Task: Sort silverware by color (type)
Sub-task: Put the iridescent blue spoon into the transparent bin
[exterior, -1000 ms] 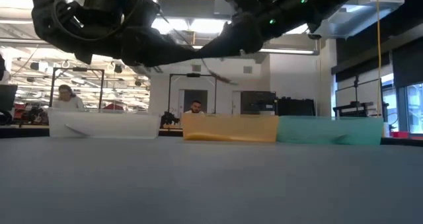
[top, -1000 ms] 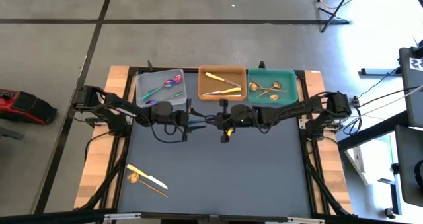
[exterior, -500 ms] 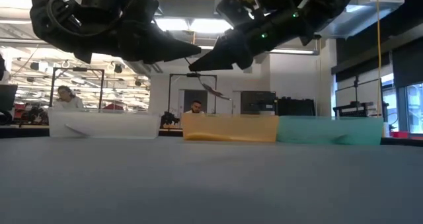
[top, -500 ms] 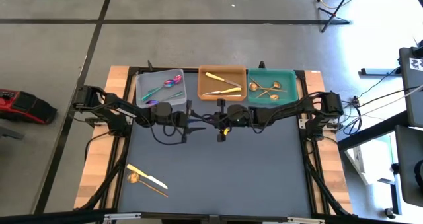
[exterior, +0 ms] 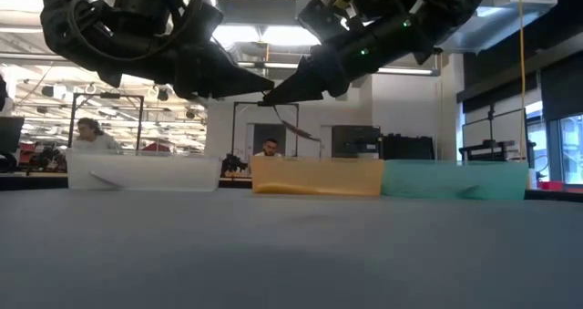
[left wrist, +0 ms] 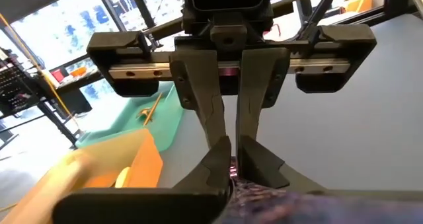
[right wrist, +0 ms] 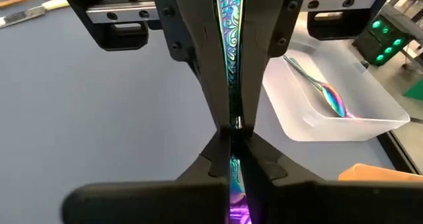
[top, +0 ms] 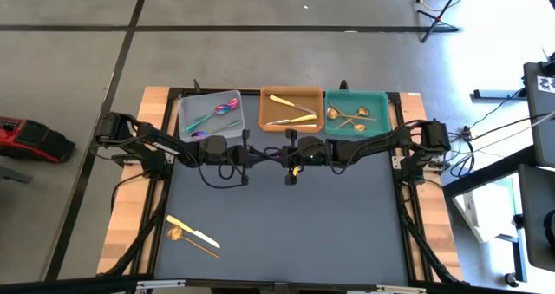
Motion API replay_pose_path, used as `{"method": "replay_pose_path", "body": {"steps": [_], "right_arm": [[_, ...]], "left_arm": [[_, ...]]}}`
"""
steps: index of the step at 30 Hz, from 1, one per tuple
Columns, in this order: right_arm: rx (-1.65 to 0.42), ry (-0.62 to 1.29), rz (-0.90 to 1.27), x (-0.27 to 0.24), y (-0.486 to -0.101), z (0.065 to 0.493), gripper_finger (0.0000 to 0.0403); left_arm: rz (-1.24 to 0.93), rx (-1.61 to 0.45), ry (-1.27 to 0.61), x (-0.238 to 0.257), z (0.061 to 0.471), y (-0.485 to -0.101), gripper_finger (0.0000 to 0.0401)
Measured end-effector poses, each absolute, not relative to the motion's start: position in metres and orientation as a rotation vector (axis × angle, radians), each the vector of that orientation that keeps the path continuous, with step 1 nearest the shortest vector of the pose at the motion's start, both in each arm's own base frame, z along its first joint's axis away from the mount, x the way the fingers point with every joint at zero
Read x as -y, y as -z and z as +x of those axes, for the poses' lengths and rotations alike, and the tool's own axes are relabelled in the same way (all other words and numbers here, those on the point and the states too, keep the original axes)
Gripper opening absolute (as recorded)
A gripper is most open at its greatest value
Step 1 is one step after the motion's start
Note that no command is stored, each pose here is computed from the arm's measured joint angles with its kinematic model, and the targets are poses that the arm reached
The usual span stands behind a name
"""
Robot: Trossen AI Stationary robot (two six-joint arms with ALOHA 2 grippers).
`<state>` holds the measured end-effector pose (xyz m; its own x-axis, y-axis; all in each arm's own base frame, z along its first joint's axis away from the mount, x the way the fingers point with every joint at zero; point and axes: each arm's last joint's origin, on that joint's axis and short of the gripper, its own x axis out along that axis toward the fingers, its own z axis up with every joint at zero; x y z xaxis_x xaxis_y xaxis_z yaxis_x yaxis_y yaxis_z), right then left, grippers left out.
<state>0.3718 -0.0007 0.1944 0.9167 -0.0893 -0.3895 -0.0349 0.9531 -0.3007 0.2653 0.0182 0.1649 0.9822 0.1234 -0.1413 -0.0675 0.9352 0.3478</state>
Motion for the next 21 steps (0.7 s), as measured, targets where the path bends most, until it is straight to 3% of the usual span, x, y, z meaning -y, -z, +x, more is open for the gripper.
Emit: {"method": "replay_pose_path", "body": {"steps": [10,21], "right_arm": [[-0.544,0.11,-0.357,-0.009,-0.213,0.354,0.0128],[-0.64,0.131,-0.341,-0.02,-0.229,0.331,0.0142]], "left_arm": [[0.361,-0.266,-0.219,-0.022,0.257,-0.174,0.0015],[0.422,-0.544,-0.673,-0.038,0.203,-0.222,0.0019]]}}
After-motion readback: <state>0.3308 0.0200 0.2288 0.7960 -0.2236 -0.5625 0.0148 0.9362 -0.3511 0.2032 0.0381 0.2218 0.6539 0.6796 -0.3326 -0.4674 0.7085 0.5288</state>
